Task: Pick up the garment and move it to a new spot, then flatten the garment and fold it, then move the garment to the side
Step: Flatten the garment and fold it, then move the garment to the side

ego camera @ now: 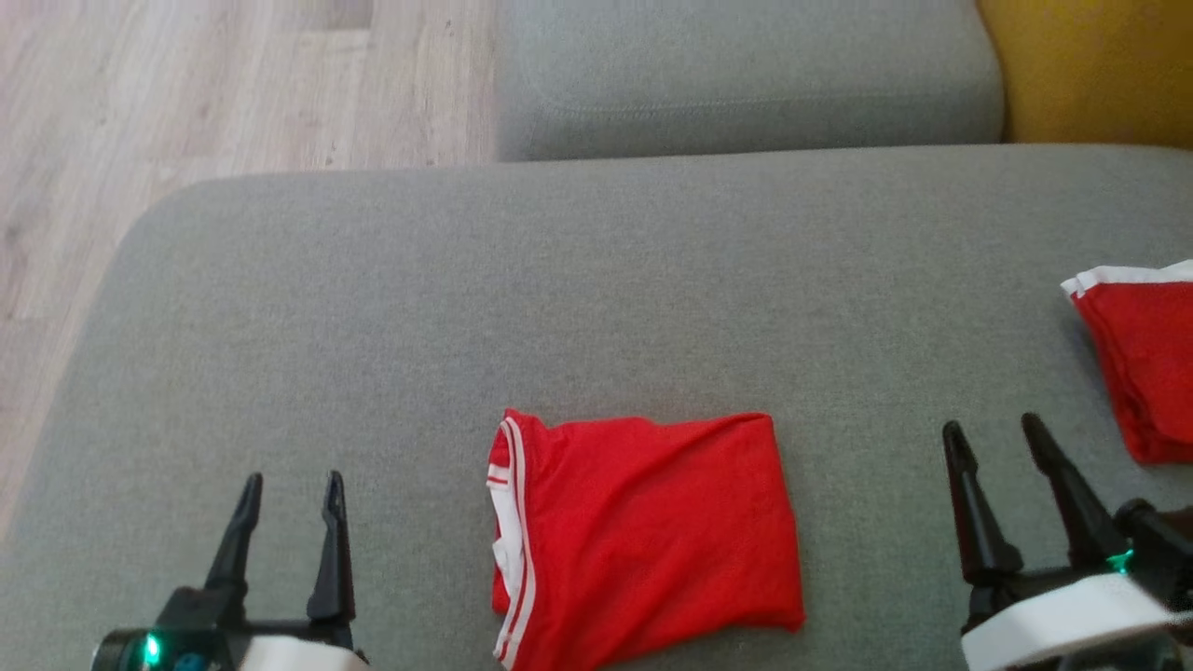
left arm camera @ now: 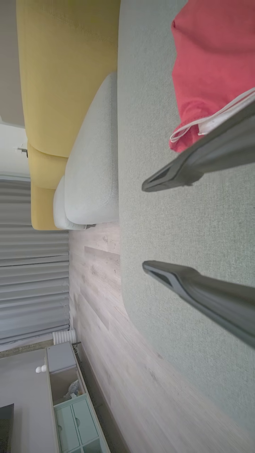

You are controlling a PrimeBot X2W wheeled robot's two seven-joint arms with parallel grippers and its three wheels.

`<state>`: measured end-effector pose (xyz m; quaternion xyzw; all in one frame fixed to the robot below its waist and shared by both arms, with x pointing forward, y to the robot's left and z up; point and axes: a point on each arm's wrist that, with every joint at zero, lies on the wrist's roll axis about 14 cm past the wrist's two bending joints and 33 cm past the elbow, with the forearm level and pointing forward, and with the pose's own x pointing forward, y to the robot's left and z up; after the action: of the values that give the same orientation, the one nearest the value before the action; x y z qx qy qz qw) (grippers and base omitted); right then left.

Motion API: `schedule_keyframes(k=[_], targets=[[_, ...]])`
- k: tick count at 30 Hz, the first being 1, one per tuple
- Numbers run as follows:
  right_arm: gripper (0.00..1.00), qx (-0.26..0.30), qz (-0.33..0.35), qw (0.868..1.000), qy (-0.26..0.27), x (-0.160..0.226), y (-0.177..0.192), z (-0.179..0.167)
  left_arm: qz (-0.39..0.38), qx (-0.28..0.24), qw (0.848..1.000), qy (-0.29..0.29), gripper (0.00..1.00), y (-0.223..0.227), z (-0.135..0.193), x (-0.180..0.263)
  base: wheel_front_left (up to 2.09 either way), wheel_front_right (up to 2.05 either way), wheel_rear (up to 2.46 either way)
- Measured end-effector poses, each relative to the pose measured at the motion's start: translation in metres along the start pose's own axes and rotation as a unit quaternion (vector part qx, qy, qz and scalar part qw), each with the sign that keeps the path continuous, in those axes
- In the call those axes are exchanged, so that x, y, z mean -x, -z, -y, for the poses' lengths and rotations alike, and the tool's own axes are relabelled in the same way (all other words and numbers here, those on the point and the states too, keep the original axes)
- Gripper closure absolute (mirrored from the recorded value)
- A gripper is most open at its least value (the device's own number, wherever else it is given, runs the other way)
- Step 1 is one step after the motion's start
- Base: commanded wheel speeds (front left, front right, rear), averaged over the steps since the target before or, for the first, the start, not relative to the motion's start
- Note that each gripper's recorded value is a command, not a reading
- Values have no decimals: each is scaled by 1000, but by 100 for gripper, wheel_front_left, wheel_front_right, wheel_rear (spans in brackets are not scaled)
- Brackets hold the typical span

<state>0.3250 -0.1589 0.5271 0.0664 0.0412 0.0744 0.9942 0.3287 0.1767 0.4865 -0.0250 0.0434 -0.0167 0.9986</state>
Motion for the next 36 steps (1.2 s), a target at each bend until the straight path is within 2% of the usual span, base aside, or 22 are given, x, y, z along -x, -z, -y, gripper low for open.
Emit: schedule_keyframes(k=[28,32,36], targets=[[0,-5,-10,1000,-3,2,5,-2,-11,6,1000,-8,0,8,-4,8,0,0,0],[0,-17,-58,998,-7,-3,30,-3,-2,8,1000,-10,0,4,-5,6,0,0,0],[0,-38,-136,990,-29,-7,76,-17,31,6,999,-11,0,-12,-5,-5,0,0,0]])
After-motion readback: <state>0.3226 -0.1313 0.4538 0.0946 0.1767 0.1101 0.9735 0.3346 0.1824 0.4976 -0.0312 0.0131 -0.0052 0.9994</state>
